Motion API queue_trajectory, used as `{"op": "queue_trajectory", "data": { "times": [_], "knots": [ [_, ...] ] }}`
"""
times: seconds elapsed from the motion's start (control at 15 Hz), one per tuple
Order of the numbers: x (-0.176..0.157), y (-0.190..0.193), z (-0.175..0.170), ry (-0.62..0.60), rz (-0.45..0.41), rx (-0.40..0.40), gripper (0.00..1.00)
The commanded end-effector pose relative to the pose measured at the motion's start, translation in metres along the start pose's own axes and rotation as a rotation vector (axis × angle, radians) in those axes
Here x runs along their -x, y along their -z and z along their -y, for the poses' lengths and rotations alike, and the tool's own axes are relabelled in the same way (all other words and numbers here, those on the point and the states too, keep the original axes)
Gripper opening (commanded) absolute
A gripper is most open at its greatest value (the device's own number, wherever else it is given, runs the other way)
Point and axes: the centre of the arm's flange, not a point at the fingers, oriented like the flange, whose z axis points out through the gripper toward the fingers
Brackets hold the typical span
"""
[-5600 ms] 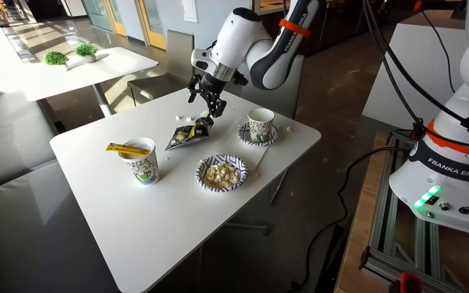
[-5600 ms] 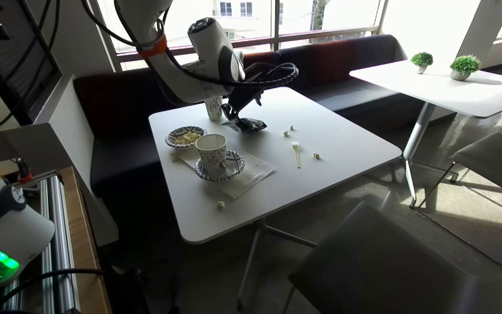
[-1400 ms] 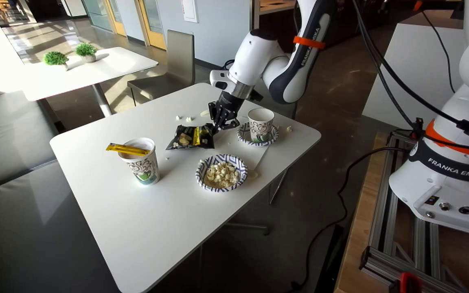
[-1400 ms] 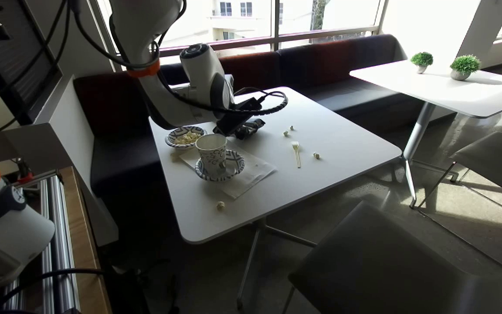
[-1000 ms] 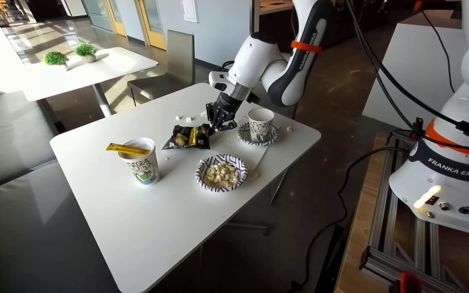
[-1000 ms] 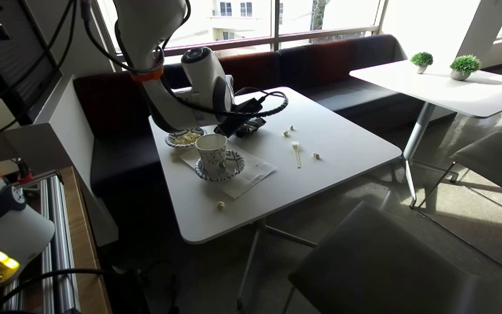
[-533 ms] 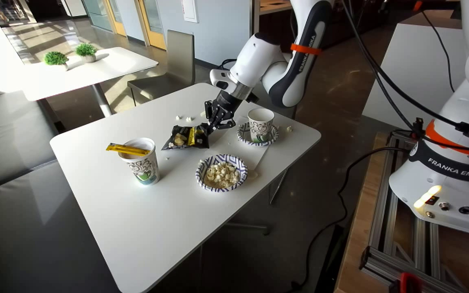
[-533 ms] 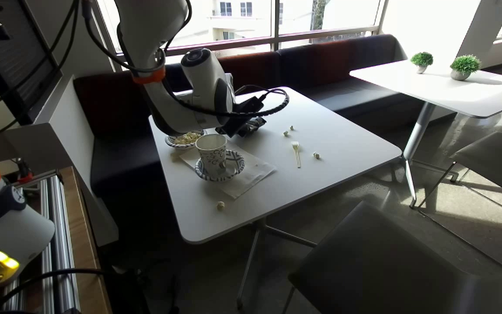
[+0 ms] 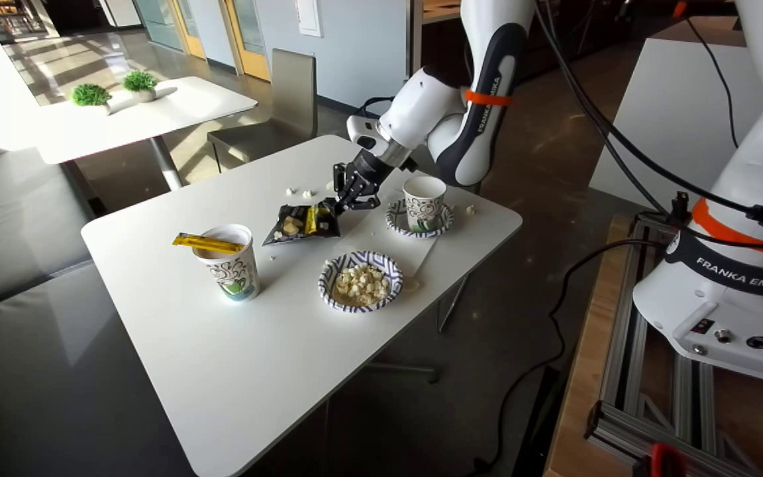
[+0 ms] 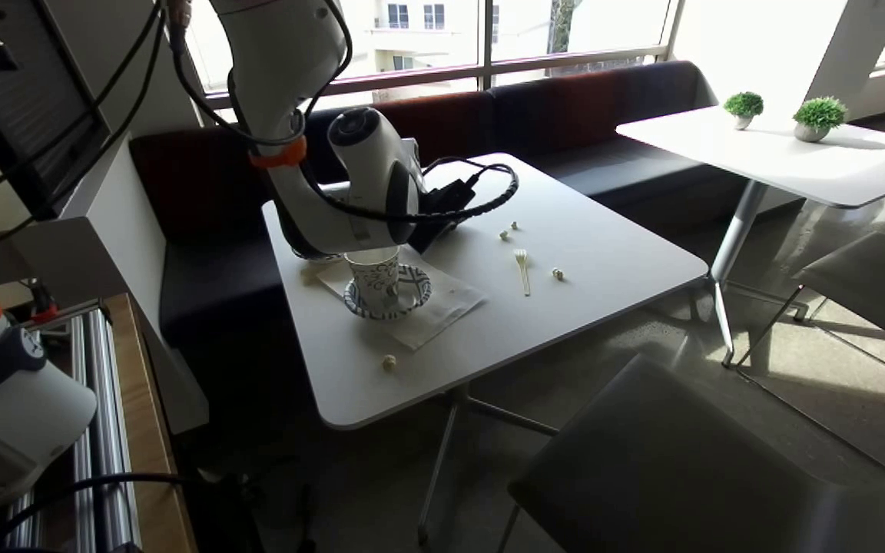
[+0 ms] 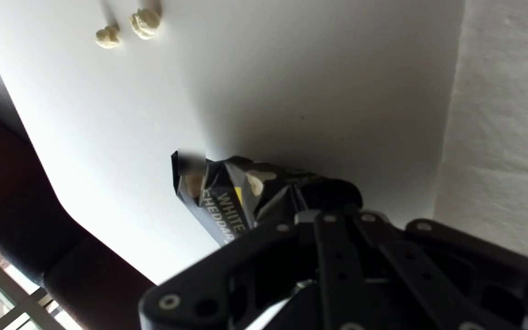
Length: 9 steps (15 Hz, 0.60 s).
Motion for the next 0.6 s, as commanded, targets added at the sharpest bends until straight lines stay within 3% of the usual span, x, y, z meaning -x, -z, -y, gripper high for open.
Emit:
{"op": "queue_trajectory", "data": {
  "times": [0.0, 0.4, 0.47, 0.53],
  "knots": [
    [0.002, -0.029, 0.02, 0.005, -0.043, 0.045, 0.0],
    [-0.005, -0.037, 0.034, 0.036, -0.123, 0.054, 0.0],
    [-0.005, -0.036, 0.033, 0.041, -0.13, 0.06, 0.18],
    [-0.007, -0.034, 0.033, 0.044, -0.142, 0.06, 0.28]
  ]
}}
